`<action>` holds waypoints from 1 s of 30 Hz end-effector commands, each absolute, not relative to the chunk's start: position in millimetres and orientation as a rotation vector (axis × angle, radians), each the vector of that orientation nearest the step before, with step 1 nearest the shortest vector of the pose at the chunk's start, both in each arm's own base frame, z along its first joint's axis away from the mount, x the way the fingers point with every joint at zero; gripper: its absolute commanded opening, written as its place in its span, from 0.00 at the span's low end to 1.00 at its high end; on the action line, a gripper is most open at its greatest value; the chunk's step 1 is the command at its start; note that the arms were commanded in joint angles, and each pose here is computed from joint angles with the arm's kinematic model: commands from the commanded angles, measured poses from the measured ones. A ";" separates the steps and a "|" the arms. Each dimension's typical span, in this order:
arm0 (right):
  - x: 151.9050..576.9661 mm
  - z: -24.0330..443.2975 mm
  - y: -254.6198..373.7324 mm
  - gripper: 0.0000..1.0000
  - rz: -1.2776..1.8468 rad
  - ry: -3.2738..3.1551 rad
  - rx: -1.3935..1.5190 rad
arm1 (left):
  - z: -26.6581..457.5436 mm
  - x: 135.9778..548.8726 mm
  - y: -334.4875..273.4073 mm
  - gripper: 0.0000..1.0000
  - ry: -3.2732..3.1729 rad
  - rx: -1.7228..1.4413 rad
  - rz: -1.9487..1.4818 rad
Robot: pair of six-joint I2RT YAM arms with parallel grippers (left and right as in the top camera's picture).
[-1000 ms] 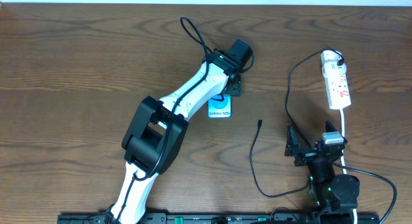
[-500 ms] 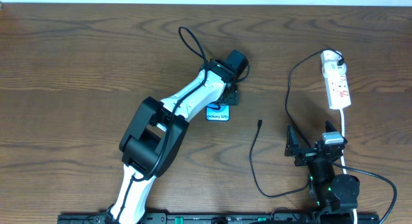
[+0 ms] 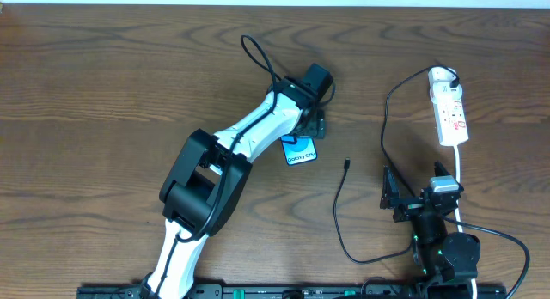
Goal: Plug charger to phone and switch on socket
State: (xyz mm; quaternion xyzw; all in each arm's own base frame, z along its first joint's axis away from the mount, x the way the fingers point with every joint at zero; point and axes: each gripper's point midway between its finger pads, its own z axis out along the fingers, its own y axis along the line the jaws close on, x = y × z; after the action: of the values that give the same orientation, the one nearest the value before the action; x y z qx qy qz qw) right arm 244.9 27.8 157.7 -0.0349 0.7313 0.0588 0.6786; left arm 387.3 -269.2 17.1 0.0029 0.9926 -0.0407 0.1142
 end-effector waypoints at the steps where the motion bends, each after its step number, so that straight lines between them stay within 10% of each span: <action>1: 244.9 157.6 25.1 0.99 0.115 1.642 -0.075 | 34.9 394.7 -277.2 0.96 2.876 -0.159 -0.192; 30: 244.9 157.6 25.1 0.99 0.115 1.642 -0.075 | -5.6 391.8 -261.8 0.96 2.843 -0.407 -0.040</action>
State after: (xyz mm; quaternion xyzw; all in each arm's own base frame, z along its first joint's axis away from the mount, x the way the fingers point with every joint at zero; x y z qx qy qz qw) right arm 244.9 27.8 157.7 -0.0349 0.7313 0.0588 0.6786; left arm 399.2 -263.2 15.0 -0.1427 0.9785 -0.0323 0.1457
